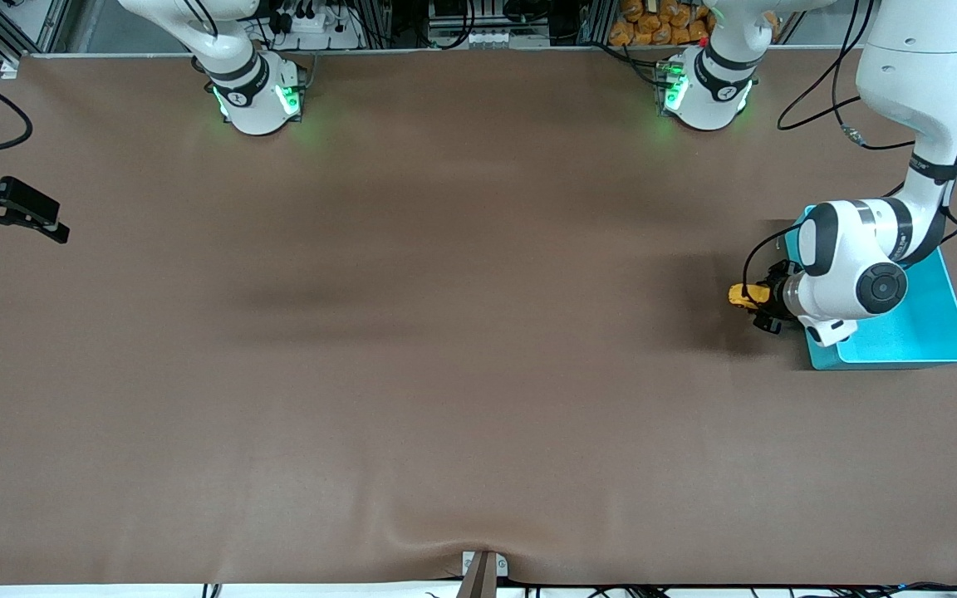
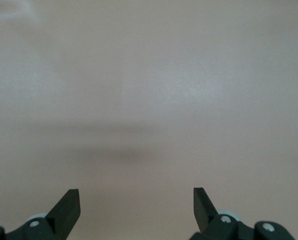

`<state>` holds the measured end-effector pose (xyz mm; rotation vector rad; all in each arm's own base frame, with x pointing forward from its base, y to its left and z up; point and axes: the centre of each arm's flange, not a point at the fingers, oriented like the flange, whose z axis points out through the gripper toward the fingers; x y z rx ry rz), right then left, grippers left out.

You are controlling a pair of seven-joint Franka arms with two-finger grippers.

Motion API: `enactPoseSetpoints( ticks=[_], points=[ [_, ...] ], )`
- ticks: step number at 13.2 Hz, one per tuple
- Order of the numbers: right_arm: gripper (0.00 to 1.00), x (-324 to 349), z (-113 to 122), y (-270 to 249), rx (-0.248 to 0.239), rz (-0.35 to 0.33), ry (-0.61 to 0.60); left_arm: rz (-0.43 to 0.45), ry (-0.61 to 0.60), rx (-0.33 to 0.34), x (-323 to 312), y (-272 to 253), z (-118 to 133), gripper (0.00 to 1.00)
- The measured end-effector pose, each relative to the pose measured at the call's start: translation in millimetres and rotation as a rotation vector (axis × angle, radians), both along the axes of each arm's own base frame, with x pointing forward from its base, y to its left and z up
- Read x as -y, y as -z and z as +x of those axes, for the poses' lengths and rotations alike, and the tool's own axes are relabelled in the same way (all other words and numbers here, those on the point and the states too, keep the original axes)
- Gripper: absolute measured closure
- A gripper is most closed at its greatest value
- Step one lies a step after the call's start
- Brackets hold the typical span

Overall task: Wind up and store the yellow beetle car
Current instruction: 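Grasp the yellow car beside the bin with the left gripper, then lift the car over the bin rim and lower it inside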

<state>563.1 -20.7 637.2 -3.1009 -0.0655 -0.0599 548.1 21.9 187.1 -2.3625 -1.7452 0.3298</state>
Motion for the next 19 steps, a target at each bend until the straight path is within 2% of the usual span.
enactPoseSetpoints(
  ticks=[1, 6, 9, 11, 15, 19],
  points=[
    [0.00, -2.5, -0.5, -0.9, 0.001, 0.000, 0.003, 0.001, -0.002, 0.003, -0.3, -2.0, 0.6, 0.55],
    [0.00, -4.0, -0.8, -1.0, 0.000, 0.001, 0.009, 0.001, -0.004, 0.008, -0.7, -3.1, 1.2, 0.55],
    [0.00, -4.0, -1.5, -0.9, -0.005, 0.001, 0.010, 0.002, -0.003, 0.054, -1.0, -25.1, 10.6, 0.55],
    [0.00, -2.4, -2.4, -0.2, -0.013, 0.001, 0.012, 0.007, 0.030, 0.093, -1.7, -61.2, 21.1, 0.55],
    [0.00, -2.8, -3.2, 0.4, -0.021, 0.001, 0.012, 0.032, 0.213, 0.103, -6.7, -135.7, 29.8, 0.55],
    [0.00, -3.6, -3.9, 0.9, -0.027, 0.001, 0.011, -0.018, 0.487, 0.079, -43.5, -163.7, 24.9, 0.55]
  ],
)
